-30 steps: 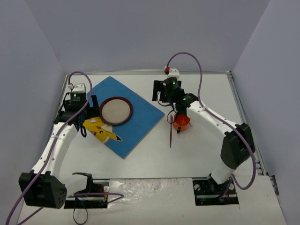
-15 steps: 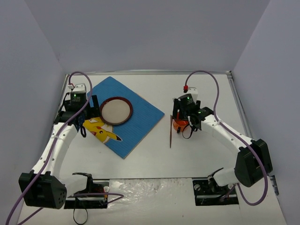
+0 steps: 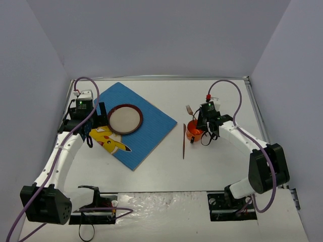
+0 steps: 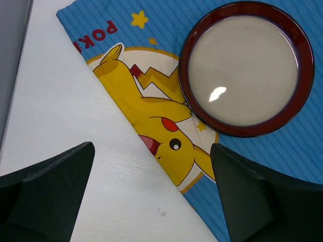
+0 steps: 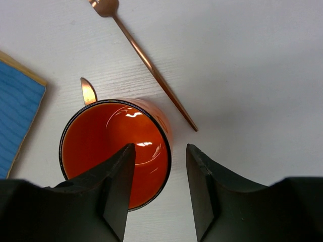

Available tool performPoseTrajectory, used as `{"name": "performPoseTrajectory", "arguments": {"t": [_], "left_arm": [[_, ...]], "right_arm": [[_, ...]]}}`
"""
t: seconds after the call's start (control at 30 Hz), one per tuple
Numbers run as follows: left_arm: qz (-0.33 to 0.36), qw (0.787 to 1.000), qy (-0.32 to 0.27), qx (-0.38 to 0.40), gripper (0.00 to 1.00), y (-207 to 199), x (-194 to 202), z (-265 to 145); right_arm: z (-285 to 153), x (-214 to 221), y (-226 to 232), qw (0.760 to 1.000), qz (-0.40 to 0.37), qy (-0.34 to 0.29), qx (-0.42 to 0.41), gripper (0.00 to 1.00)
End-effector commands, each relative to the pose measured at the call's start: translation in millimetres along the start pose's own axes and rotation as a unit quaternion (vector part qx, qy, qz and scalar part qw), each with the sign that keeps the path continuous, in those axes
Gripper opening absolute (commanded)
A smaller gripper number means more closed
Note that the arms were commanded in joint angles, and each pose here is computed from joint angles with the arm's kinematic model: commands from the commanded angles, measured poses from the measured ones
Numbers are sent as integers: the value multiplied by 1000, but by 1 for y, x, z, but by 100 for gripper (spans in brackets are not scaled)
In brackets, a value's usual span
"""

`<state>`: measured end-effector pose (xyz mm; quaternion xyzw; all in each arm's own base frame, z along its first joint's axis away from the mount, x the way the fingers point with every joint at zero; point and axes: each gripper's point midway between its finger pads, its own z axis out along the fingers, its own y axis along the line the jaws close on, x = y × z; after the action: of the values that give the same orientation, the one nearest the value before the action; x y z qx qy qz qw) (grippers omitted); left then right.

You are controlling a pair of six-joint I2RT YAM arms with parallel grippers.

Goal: Set the dinner table for one person

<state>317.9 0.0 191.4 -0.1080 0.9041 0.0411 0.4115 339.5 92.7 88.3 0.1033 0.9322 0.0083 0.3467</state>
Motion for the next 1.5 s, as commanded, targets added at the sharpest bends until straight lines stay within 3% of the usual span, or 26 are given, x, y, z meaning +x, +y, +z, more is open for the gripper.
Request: {"name": "performPoseTrajectory", "arguments": {"t": [0.0, 0.13, 0.37, 0.53, 0.7, 0.97, 1.27, 1.47], "left_arm": [[-15, 999, -28, 3, 97, 0, -17, -6], [-15, 999, -28, 3, 97, 0, -17, -6], [-15, 1000, -27, 4, 97, -1, -17, -5], [-15, 999, -27, 5, 97, -1, -17, -6], [-15, 999, -28, 6, 97, -1, -18, -6], [-14, 1000, -26, 5, 97, -1, -17, -5], [-12, 1000, -25, 1, 97, 0, -16, -3], [-10, 1000, -24, -4, 97, 2, -15, -3]], "right_arm": [[11, -10, 9, 1000, 10, -9, -24, 37], [16, -7, 7, 1000, 8, -3, -24, 29], [10, -18, 6, 999, -4, -21, -24, 0], [-6, -42, 16, 998, -21, -41, -46, 0], [-35, -92, 42, 989, -59, -91, -101, 0], [-47, -130, 111, 955, -173, -104, -217, 0], [-19, -110, 190, 902, -318, -73, -283, 0], [1, -102, 215, 892, -341, -62, -291, 0]]}}
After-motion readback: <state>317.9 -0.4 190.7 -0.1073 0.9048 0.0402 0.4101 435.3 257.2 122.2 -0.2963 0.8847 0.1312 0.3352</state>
